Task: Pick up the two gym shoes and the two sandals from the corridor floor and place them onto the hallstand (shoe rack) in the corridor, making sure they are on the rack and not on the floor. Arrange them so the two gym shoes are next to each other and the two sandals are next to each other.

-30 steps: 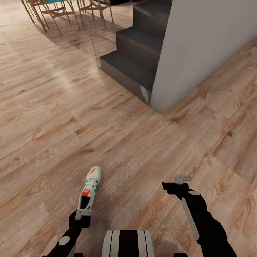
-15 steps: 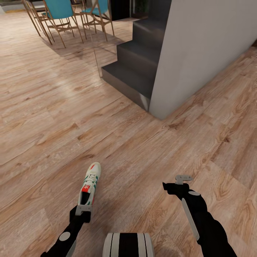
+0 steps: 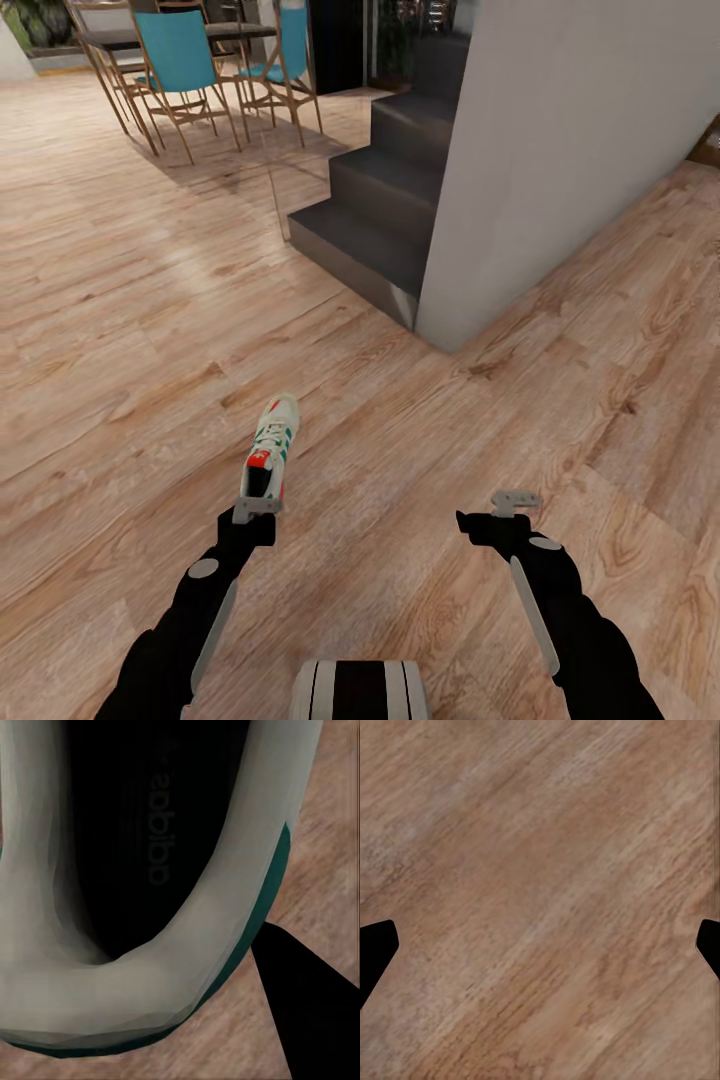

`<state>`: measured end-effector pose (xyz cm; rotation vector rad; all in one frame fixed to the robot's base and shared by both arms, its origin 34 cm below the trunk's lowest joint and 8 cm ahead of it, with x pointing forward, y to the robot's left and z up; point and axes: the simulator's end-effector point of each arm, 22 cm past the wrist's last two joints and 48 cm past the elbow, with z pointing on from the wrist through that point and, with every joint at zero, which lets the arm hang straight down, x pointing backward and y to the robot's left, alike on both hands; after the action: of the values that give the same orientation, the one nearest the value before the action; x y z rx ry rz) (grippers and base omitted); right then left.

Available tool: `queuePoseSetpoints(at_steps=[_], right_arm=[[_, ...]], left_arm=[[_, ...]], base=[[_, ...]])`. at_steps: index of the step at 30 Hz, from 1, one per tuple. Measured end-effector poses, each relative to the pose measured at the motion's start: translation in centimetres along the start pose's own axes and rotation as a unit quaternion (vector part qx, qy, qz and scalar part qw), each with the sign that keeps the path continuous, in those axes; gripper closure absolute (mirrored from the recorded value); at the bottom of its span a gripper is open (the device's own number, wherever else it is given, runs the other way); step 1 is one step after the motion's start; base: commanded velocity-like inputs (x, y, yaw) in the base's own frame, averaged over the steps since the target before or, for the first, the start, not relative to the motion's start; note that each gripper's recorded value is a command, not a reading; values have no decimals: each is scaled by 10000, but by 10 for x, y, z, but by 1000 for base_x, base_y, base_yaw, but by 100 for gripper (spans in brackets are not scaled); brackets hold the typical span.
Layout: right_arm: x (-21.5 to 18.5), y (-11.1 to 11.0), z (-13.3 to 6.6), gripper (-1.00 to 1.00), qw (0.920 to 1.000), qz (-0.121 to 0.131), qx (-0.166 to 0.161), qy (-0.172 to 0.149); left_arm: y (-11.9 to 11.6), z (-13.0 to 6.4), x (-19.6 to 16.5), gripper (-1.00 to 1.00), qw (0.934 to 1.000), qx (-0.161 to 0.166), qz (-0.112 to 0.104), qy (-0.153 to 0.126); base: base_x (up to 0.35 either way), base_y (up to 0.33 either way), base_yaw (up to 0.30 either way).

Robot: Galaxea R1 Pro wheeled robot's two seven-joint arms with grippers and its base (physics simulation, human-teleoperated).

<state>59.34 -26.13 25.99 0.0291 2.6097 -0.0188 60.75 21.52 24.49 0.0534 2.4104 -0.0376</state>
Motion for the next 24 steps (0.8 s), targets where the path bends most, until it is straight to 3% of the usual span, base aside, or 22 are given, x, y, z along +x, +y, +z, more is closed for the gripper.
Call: queuePoseSetpoints(at_steps=[1,3,24], right_arm=[[-2,-1,-2,-100,10000,-18,15,-25],[-7,-1,-5,-100,10000,-26,18,-79],[-61,0,-49,-100,9978,13,-16,-667]], left_arm=[[-3,-5,-22,100,9999,31,7,-169],[-4,-9,-31,100,9997,32,13,-243],[-1,-44,-82,100,9973,7,-2,-728]], base=[[0,0,0],[0,0,0],[0,0,0]])
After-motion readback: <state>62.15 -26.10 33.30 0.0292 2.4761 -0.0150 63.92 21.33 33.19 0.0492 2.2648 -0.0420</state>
